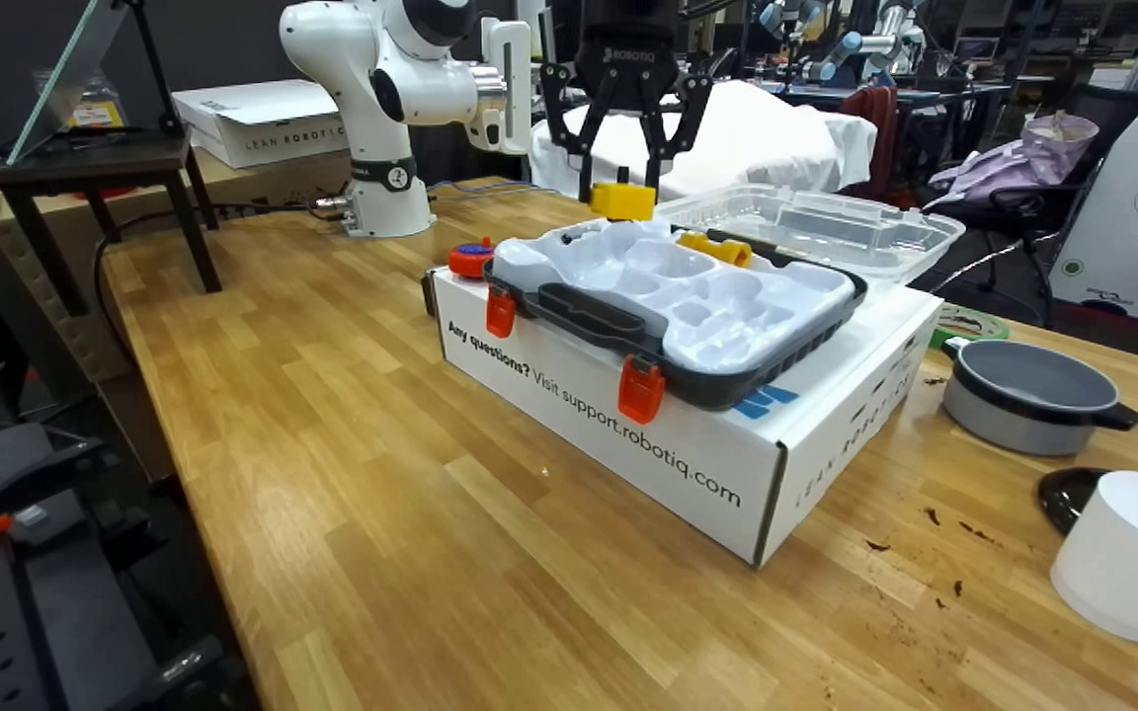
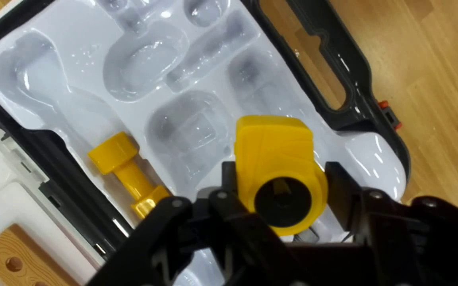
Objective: Put the yellow object inside the black and white case on the table
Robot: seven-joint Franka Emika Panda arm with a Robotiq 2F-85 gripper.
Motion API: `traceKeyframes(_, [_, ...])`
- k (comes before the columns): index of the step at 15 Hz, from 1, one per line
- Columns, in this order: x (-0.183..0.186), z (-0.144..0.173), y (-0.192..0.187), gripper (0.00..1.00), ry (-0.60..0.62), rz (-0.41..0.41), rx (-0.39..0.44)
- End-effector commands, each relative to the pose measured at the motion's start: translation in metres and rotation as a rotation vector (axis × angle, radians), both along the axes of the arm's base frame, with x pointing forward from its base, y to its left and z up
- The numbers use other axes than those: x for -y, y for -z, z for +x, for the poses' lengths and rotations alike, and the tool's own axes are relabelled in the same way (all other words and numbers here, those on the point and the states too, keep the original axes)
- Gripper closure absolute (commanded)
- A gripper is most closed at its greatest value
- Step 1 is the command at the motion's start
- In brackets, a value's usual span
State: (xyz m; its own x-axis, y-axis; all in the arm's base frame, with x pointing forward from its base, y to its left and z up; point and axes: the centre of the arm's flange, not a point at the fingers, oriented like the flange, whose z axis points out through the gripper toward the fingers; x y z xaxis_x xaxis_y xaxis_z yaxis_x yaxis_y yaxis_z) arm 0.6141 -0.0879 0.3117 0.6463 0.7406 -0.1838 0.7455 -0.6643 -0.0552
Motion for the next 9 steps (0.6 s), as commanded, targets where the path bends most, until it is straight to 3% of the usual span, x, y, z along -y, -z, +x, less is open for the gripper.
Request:
traceKeyframes(1, [0.0024,-0.0007,0.0003,0.44,-0.039,0.007,-0.007])
traceKeyframes(9, [0.0032,-0.0016,0.0008,0.44,-0.088,0.017,-0.018])
